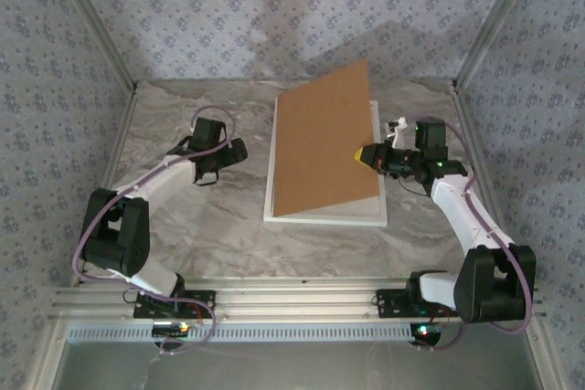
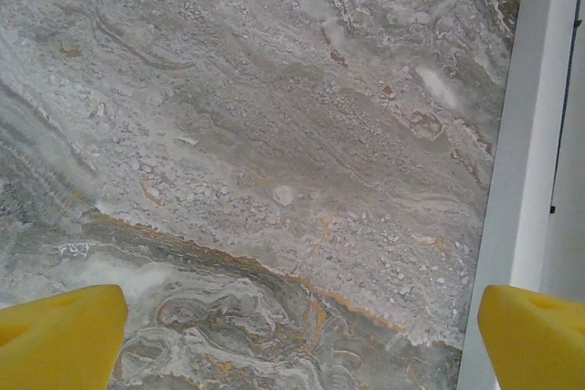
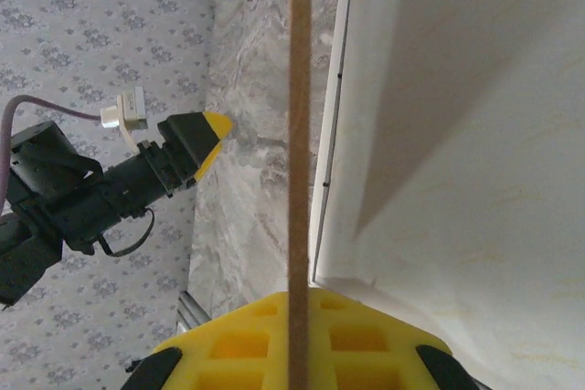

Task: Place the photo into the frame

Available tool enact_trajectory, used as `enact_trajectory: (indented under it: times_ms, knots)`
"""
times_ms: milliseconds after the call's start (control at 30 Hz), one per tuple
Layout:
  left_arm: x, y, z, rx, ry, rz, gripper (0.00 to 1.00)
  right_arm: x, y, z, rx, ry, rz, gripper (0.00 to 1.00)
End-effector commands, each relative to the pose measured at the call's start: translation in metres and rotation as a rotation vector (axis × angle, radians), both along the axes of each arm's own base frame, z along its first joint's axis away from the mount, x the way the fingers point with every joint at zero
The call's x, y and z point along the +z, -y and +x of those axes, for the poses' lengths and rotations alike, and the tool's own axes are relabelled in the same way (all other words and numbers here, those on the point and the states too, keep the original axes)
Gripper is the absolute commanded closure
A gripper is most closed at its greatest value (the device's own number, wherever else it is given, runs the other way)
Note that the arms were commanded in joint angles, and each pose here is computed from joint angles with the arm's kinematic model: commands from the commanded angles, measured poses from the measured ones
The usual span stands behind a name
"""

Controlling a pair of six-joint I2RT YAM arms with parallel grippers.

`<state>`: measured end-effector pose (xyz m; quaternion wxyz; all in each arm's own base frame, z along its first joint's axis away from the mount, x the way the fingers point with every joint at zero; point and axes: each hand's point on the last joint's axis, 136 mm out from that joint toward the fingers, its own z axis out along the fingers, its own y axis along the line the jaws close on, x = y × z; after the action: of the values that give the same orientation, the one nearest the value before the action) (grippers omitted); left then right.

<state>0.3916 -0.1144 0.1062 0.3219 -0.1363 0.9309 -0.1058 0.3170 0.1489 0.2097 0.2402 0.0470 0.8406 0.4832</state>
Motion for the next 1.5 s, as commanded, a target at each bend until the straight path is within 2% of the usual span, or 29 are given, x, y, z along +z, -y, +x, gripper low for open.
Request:
enact_trajectory:
  times_ms: [0,600,1000,1467]
  knots:
    - [0.006,0.0,-0.001,0.01,0.021,-0.032,0.01,0.027,-0.008,-0.001,0.053,0.111,0.069,1.0]
    - [-0.009,0.013,-0.004,-0.018,-0.01,-0.098,0.01,-0.012,0.02,0.028,-0.042,-0.003,0.163,1.0]
    - [-0.012,0.02,-0.001,-0.034,-0.016,-0.112,0.01,-0.034,0.024,0.023,-0.029,-0.056,0.184,1.0]
    - [-0.019,0.025,-0.001,-0.044,-0.035,-0.112,0.01,-0.048,0.017,0.014,0.055,-0.07,0.206,1.0]
